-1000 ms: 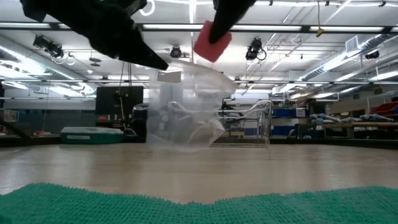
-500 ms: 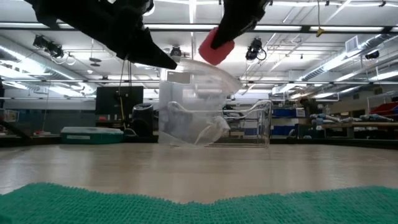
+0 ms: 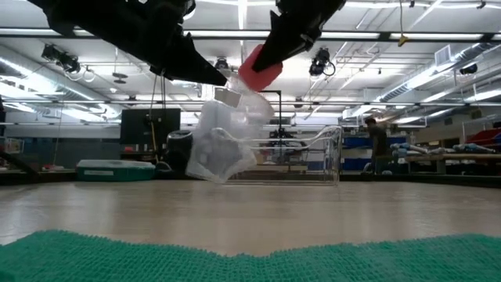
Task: Roll bandage
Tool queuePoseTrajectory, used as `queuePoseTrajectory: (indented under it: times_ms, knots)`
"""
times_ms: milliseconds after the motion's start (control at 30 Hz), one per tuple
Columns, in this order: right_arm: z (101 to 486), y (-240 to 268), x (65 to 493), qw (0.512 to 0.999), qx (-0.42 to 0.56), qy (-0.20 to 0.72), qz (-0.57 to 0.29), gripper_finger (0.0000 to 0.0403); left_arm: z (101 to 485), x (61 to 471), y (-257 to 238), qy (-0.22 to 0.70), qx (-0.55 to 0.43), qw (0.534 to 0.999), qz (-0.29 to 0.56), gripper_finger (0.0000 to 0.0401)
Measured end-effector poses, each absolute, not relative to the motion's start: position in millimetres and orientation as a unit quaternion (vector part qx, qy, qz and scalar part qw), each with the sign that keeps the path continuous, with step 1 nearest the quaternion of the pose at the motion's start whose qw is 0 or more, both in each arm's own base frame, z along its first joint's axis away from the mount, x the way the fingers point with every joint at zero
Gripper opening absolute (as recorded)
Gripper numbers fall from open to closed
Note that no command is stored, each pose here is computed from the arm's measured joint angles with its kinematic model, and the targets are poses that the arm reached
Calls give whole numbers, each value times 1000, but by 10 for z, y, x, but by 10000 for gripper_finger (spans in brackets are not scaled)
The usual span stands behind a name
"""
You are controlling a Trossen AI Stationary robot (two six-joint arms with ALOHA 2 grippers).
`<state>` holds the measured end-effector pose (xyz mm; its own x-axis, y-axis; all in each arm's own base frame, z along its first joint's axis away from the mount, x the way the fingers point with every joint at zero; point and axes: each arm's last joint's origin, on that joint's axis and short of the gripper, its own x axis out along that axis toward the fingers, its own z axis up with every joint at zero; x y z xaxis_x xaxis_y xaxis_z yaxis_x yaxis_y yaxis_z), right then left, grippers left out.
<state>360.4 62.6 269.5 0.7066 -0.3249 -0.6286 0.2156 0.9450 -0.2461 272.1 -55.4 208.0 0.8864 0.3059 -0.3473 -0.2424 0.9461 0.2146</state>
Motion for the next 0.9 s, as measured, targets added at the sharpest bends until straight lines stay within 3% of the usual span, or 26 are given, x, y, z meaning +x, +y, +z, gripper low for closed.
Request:
queuePoseTrajectory:
  times_ms: [233,400,533,633,733,900]
  knots:
    - [2703,590,3635,928,-54,351,-111,2,2086,2723,-556,190,87,968,140,6]
    - [2683,610,3627,927,-71,340,-143,2,2087,2723,-549,189,90,967,145,6]
    - [2684,647,3640,934,-54,345,-79,2,2070,2716,-552,198,95,965,142,6]
    - [2683,633,3639,933,-50,342,-102,2,2071,2717,-547,198,95,965,145,6]
    - [2682,643,3653,936,-33,347,-37,2,2066,2713,-550,200,96,964,144,6]
    - [2680,635,3648,935,-39,347,-59,1,2080,2721,-546,192,92,966,146,6]
